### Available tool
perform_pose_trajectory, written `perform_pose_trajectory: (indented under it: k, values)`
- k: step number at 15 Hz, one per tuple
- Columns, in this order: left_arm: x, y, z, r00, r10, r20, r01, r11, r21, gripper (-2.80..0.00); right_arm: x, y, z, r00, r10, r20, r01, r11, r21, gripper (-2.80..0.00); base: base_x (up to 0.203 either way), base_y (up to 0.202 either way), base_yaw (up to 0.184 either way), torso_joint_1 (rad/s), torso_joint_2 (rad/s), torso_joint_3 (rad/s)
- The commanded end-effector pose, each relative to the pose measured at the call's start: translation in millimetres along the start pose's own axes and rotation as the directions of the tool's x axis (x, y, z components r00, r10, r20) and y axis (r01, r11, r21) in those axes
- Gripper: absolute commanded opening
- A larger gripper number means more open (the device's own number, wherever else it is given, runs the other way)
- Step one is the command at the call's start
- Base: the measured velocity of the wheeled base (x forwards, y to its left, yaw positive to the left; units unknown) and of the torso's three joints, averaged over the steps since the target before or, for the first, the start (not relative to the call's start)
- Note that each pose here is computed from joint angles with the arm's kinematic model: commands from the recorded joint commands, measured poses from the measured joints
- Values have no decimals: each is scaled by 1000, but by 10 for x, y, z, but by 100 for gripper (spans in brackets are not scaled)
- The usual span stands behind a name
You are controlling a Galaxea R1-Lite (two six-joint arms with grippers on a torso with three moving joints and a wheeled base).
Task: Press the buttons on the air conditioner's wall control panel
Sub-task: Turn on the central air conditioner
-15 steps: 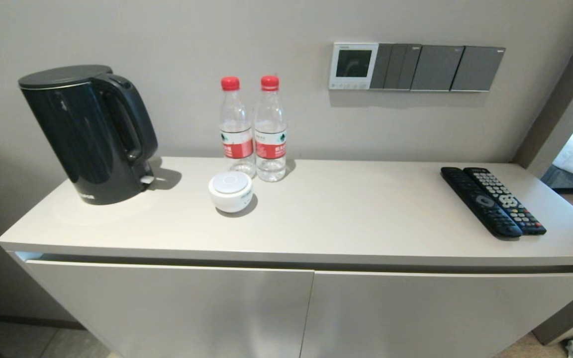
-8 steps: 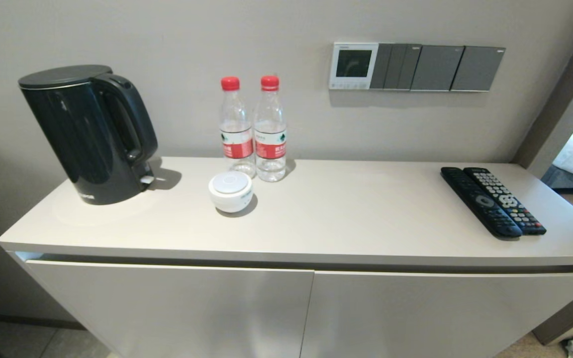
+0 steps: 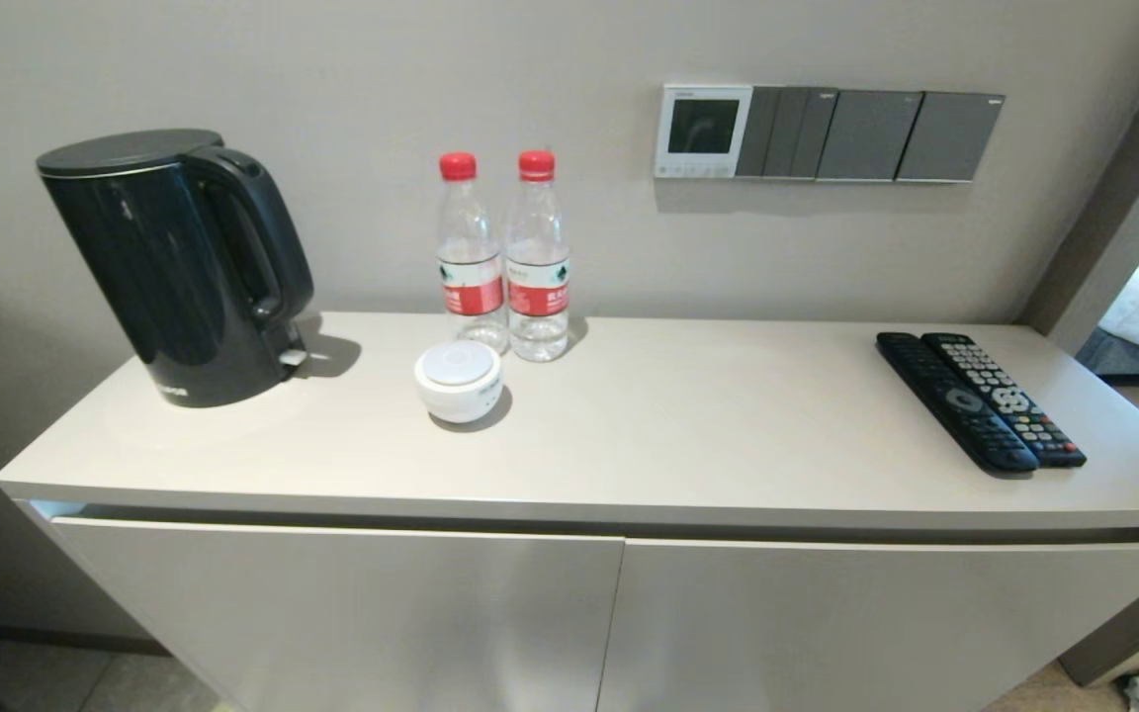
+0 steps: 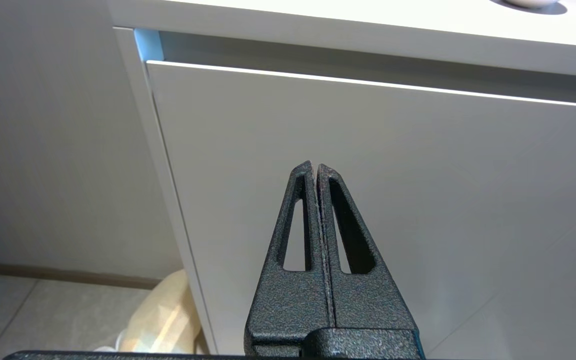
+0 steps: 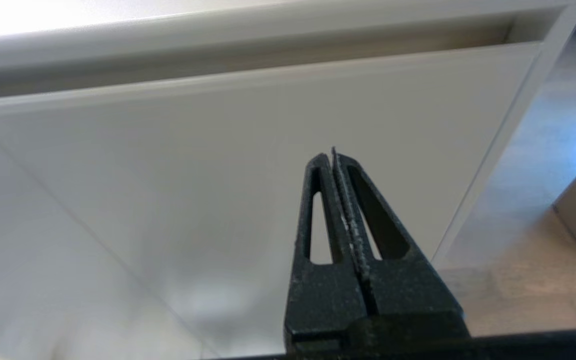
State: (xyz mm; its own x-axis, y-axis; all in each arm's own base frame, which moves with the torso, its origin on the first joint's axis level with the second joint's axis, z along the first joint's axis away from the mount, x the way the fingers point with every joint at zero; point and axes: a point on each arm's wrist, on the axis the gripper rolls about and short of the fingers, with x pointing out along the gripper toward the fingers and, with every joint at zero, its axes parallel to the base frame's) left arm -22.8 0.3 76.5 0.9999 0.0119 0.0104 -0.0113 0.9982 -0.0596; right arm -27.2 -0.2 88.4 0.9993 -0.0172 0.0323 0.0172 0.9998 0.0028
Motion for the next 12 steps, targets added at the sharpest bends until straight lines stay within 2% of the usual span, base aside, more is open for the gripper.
perform_pose_trajectory:
  k: [1, 6, 12]
  values:
    - [0, 0, 0, 1000, 0, 0, 0, 1000, 0, -280, -16, 0, 179, 999, 0, 38, 0, 1000, 0, -280, 0, 0, 0, 0, 0, 0]
    - [0, 0, 0, 1000, 2, 0, -2, 1000, 0, -280, 167, 4, 761, 1000, -3, 17, 4, 1000, -8, -280, 0, 0, 0, 0, 0, 0]
    - [0, 0, 0, 1000, 0, 0, 0, 1000, 0, -280, 1023, 6, 1412, 1000, -26, -3, 26, 1000, -8, -280, 0, 0, 0, 0, 0, 0]
